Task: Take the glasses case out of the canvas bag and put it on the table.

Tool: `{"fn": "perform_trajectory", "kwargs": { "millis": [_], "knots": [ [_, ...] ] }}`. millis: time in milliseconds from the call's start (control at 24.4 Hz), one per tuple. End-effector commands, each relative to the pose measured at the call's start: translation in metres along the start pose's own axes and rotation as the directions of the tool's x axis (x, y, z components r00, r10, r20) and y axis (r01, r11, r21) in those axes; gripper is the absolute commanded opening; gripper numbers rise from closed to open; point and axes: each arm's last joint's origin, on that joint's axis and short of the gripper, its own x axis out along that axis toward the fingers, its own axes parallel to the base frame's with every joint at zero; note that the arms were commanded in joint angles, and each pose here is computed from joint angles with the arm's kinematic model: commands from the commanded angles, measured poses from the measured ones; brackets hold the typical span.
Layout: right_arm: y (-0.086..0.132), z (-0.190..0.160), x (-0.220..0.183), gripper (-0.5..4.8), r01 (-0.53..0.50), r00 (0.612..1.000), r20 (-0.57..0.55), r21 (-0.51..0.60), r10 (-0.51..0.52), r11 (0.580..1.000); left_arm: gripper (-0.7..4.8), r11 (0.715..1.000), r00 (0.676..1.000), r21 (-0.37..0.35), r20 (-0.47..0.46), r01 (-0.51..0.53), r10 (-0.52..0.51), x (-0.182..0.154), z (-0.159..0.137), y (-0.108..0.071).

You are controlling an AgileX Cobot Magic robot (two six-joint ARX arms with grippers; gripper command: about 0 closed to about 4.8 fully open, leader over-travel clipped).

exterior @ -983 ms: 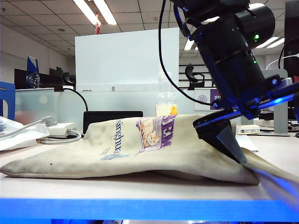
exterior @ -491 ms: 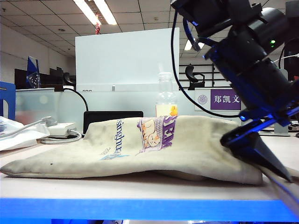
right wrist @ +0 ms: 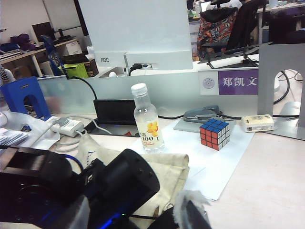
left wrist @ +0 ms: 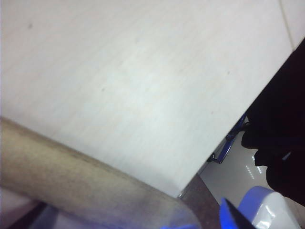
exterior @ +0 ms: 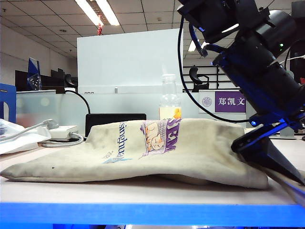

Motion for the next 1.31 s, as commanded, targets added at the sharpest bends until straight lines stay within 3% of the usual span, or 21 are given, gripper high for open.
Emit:
{"fn": "perform_trajectory", "kwargs": {
  "millis": [41,82,205,409,532,901,942,1064,1105,1310],
  "knots": [
    [0.001,0.002,-0.001,2.52,-0.008,1.0,0.007,-0.004,0.008,1.0,3.66,0.995,0.99,-0.041,-0.104,-0.095,0.09,0.022,-0.016,0.019],
    [0.001,0.001,-0.001,2.52,-0.009,1.0,0.003,-0.004,0.009,1.0,3.18,0.994,0.99,-0.034,-0.099,-0.104,0.1,0.021,-0.016,0.02],
    [0.0,0.0,-0.001,2.52,-0.01,1.0,-0.014,-0.001,0.01,1.0,2.41,0.991,0.987,-0.017,-0.094,-0.132,0.13,0.019,-0.016,0.02],
    [0.0,-0.002,-0.001,2.52,-0.007,0.999,-0.032,0.001,0.007,1.0,2.15,0.991,0.987,0.03,-0.087,-0.133,0.135,0.013,-0.01,0.019],
    [0.0,-0.002,-0.001,2.52,-0.006,0.999,-0.032,0.0,0.006,1.0,-0.16,0.993,0.991,0.035,-0.079,-0.109,0.112,0.009,-0.005,0.016],
    [0.0,-0.002,-0.001,2.52,-0.006,0.999,-0.035,-0.003,0.006,1.0,-0.01,0.999,1.0,0.038,-0.006,0.005,-0.005,-0.009,0.018,0.001],
    [0.0,-0.002,-0.001,2.52,-0.006,0.999,-0.035,-0.003,0.006,1.0,0.23,1.0,1.0,0.022,0.004,0.01,-0.01,-0.012,0.02,-0.001],
    [0.0,-0.002,-0.001,2.52,-0.005,0.999,-0.034,-0.003,0.005,1.0,2.84,0.999,0.998,-0.003,0.049,0.043,-0.043,-0.019,0.029,-0.009],
    [0.0,-0.002,-0.001,2.52,-0.005,0.999,-0.034,-0.003,0.005,1.0,3.4,0.999,0.996,0.002,0.071,0.047,-0.047,-0.022,0.033,-0.013],
    [0.0,-0.002,-0.001,2.52,-0.006,0.999,-0.033,-0.003,0.005,1.0,3.41,1.0,0.992,0.006,0.127,-0.009,0.008,-0.027,0.038,-0.016]
  ]
}}
